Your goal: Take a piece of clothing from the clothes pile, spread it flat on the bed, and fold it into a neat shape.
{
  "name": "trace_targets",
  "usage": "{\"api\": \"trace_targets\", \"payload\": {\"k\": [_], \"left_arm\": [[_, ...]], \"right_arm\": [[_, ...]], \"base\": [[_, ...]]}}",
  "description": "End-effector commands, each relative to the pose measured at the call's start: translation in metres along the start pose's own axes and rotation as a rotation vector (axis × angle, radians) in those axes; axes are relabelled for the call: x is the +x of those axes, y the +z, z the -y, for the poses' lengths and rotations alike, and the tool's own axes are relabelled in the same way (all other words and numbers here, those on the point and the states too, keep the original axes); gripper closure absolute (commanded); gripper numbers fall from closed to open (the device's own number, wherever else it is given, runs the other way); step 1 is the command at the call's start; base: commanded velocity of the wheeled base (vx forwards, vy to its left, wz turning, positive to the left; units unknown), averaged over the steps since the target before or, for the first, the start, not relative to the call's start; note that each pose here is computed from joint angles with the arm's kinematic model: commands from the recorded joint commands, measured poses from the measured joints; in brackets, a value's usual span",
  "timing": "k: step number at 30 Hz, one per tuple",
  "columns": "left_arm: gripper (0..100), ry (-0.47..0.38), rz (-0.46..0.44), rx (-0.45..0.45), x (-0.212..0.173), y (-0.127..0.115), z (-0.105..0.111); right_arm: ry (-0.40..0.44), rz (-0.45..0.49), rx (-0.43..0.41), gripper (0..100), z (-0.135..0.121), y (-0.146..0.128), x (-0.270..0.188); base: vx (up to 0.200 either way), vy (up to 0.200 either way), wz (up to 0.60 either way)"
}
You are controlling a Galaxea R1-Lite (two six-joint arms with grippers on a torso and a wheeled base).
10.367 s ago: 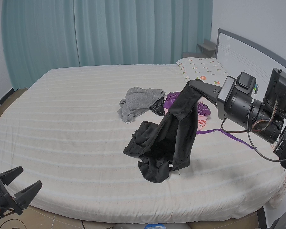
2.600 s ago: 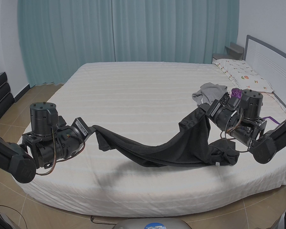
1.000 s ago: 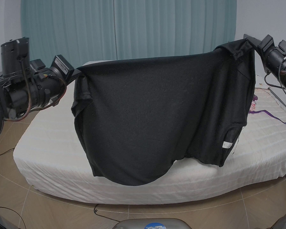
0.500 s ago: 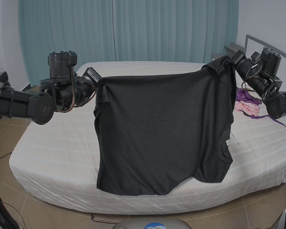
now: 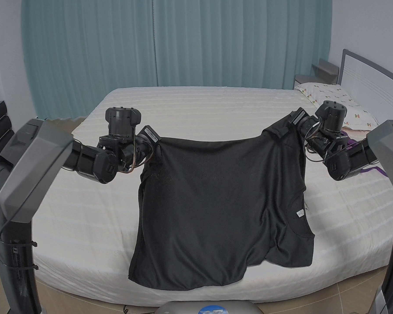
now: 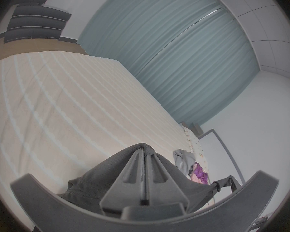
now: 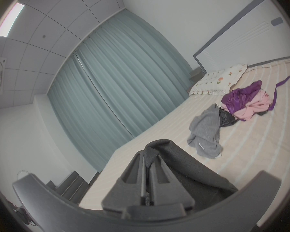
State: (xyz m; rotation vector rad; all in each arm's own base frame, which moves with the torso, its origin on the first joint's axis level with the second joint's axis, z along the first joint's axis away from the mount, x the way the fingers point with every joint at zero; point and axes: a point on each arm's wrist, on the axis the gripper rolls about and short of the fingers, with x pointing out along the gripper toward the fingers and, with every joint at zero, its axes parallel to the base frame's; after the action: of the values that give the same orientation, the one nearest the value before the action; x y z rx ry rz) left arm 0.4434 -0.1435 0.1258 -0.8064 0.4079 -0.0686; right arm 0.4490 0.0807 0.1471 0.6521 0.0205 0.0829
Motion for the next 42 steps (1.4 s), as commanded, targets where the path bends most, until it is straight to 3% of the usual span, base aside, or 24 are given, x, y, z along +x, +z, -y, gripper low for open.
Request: {"api": "trace_targets", "payload": {"k": [1,9,10,11,12,16,19,23,27,36,39,42], "left_arm": [[100,0.096,-0.001,0.003,0.045,-0.029,-0.038],[100,0.15,-0.022,0.002,0.064,-0.045,-0.064],[0,0.152,-0.022,0.0,0.066,-0.046,-0.066],[0,0.154,-0.022,-0.001,0.069,-0.046,-0.068],[0,0.157,-0.02,-0.002,0.071,-0.047,-0.069],[0,0.165,-0.016,-0.004,0.074,-0.046,-0.075],[0,0.175,-0.007,-0.009,0.075,-0.041,-0.079],[0,0.207,0.057,-0.05,0.069,-0.015,-0.089],[0,0.222,0.074,-0.106,0.05,0.007,-0.088],[0,0.266,-0.099,-0.147,-0.016,-0.004,-0.095],[0,0.264,-0.181,-0.251,-0.044,-0.011,-0.099],[0,0.246,-0.23,-0.276,-0.062,-0.018,-0.103]], "right_arm": [[-0.093,-0.103,-0.013,100,0.045,-0.064,0.02],[-0.148,-0.153,-0.023,100,0.076,-0.103,0.027],[-0.151,-0.154,-0.022,100,0.078,-0.105,0.028],[-0.157,-0.161,-0.023,100,0.081,-0.109,0.029],[-0.161,-0.17,-0.026,0,0.084,-0.113,0.03],[-0.18,-0.202,-0.029,0,0.096,-0.131,0.031],[-0.178,-0.191,-0.02,0,0.098,-0.125,0.032],[-0.172,-0.103,0.062,0,0.091,-0.078,0.032],[-0.209,-0.121,0.072,0,0.099,-0.064,0.024],[-0.248,-0.253,0.147,0,0.114,-0.07,-0.004],[-0.291,-0.295,0.202,0,0.12,-0.08,-0.01],[-0.312,-0.311,0.23,0,0.121,-0.083,-0.013]], "base": [[0.0,0.0,0.0],[0.0,0.0,0.0],[0.0,0.0,0.0],[0.0,0.0,0.0],[0.0,0.0,0.0],[0.0,0.0,0.0],[0.0,0.0,0.0],[0.0,0.0,0.0],[0.0,0.0,0.0],[0.0,0.0,0.0],[0.0,0.0,0.0],[0.0,0.0,0.0]]}}
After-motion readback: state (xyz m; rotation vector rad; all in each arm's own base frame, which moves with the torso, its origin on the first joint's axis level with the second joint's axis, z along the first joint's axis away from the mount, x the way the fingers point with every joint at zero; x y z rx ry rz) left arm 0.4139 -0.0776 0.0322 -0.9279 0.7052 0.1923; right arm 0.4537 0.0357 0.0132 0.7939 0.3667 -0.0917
